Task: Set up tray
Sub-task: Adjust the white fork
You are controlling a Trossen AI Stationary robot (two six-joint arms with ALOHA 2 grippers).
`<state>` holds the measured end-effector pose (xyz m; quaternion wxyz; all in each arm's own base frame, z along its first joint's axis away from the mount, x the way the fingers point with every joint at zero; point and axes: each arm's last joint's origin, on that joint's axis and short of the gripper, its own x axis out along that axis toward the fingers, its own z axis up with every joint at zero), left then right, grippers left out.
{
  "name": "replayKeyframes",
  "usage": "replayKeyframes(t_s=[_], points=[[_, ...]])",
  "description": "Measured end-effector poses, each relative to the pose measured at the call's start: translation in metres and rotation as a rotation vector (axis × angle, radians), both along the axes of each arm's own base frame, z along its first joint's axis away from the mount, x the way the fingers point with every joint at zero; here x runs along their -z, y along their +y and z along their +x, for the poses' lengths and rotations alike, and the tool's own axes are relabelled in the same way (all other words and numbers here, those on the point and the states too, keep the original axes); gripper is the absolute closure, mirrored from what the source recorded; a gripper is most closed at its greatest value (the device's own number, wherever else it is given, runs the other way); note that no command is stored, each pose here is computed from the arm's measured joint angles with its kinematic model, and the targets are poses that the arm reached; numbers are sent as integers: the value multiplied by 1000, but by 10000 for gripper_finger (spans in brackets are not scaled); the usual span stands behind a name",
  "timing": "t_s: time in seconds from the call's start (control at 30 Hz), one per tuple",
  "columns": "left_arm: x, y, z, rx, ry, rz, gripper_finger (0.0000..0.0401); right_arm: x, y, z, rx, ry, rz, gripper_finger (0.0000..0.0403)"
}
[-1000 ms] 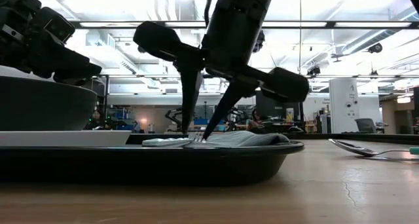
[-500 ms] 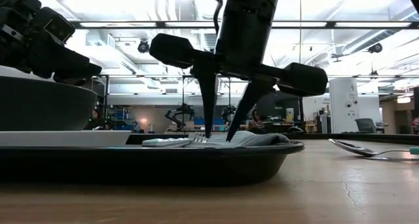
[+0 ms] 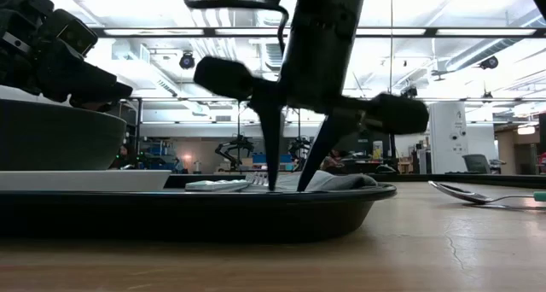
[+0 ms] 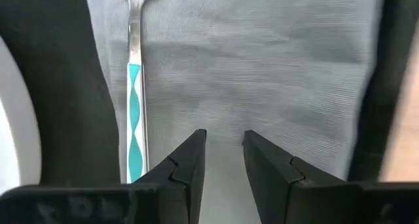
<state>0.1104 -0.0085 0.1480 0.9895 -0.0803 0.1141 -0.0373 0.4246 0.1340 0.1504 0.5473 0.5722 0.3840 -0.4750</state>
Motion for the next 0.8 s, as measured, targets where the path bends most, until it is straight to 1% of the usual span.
replayKeyframes(t_s=[0.1,0.27,0.37,0.8], points=[[0,0,0,0,0,0,286,7,1,4,-25,-18,0,307],[0,0,0,0,1,0,286,9,3,10,-43,-63,3,307],[0,0,0,0,4,0,286,9,3,12,-46,-93,-22,307],[1,0,1,0,13,1,286,5,3,12,-54,-86,-34,307]])
